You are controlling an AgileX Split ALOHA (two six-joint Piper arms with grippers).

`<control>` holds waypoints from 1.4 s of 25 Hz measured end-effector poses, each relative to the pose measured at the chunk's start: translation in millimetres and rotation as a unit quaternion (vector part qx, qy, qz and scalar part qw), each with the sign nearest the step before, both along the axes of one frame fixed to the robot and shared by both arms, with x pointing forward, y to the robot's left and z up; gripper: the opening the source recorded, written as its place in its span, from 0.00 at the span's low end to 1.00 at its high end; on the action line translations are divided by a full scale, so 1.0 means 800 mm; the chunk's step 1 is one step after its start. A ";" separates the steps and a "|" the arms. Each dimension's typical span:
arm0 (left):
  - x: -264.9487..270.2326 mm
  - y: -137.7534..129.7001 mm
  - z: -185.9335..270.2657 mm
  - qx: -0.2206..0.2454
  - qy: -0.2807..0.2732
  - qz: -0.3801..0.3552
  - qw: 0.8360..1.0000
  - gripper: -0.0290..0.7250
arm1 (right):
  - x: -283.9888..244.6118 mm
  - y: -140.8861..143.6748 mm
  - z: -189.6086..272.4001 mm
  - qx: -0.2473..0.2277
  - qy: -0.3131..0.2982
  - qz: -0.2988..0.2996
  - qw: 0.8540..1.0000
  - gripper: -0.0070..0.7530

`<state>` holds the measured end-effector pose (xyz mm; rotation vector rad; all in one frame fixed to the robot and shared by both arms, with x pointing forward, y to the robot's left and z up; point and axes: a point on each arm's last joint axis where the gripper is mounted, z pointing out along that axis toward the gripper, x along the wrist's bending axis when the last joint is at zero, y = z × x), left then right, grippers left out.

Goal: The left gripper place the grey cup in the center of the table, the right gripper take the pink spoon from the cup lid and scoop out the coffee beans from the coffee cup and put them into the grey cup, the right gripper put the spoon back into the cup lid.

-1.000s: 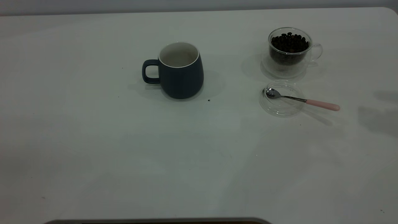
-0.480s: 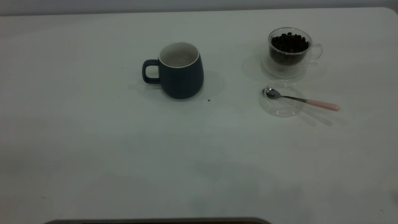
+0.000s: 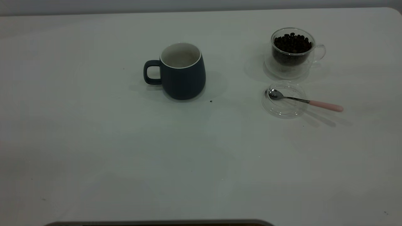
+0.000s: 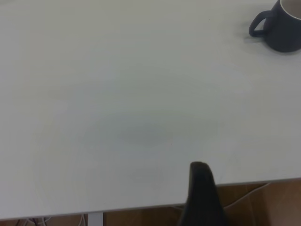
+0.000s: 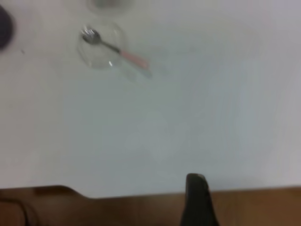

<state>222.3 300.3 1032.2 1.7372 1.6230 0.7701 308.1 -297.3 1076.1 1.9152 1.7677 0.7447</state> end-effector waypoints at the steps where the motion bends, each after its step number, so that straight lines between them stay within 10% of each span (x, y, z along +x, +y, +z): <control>1: 0.000 0.000 0.000 0.000 0.000 0.000 1.000 0.82 | -0.008 0.003 0.002 -0.005 -0.016 0.008 1.000 0.79; 14: 0.000 0.000 0.000 0.000 0.000 0.000 1.000 0.82 | -0.054 0.016 -0.021 -0.041 -0.091 0.115 0.988 0.79; 35: 0.000 0.000 0.000 0.000 0.000 0.000 1.000 0.82 | -0.075 0.014 -0.034 -0.060 -0.144 0.112 0.981 0.79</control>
